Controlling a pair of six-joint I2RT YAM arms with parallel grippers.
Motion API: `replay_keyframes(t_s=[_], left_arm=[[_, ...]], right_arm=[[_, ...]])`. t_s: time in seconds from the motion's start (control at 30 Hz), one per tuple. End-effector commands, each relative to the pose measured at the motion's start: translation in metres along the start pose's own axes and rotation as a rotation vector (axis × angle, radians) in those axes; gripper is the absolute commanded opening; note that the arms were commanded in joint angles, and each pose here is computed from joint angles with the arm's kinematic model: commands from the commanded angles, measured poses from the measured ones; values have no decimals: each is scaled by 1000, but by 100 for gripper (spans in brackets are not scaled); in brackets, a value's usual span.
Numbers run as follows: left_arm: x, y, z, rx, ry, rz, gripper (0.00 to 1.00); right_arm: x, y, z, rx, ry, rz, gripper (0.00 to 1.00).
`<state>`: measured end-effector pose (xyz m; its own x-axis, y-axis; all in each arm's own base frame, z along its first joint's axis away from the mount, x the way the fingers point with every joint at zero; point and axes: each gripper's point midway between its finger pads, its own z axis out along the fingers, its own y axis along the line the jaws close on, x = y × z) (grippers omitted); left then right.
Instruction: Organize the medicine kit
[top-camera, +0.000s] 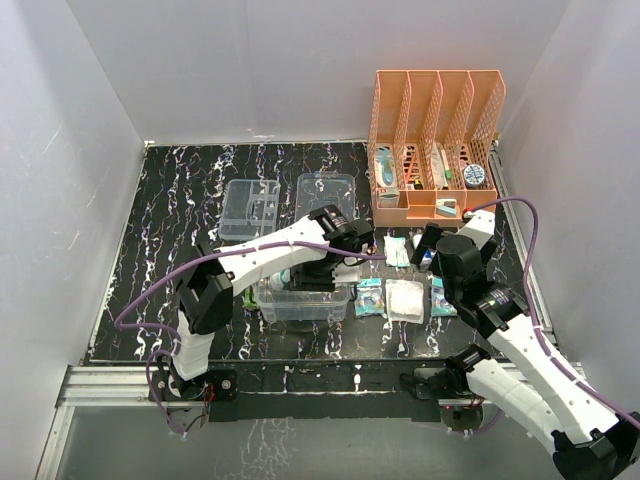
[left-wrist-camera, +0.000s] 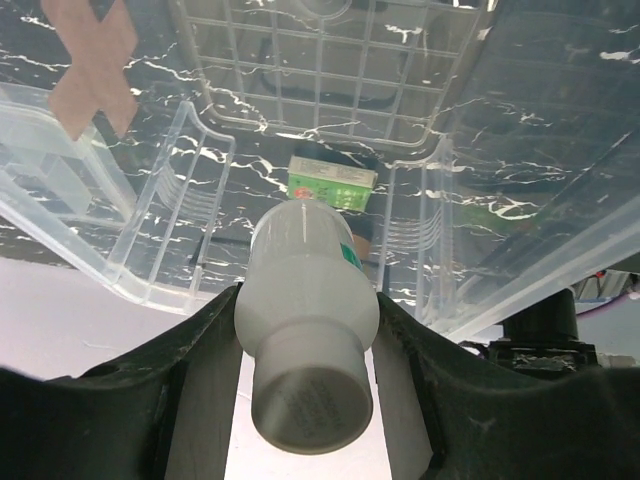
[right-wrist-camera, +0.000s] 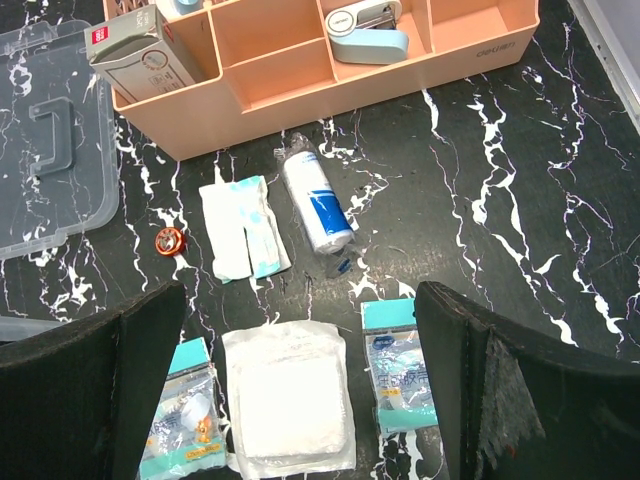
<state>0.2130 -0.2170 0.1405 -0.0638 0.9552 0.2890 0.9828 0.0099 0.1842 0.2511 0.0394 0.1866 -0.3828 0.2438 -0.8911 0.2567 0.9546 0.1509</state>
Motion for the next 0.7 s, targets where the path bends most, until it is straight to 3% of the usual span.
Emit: replay_keyframes(t_s=[0.0,0.3,0.67], left_arm=[[3,-10,-15,40,-54,-44,0],[-10,-46,-17,248,-135,-180,0],[-6,-30,-8,219,-100,-206,0]], right_arm=[[-22,4,-6,-14,-67,53,98],[-22,4,-7,-17,-70,54,98],[-22,3,-9,-25,-73,61,98]])
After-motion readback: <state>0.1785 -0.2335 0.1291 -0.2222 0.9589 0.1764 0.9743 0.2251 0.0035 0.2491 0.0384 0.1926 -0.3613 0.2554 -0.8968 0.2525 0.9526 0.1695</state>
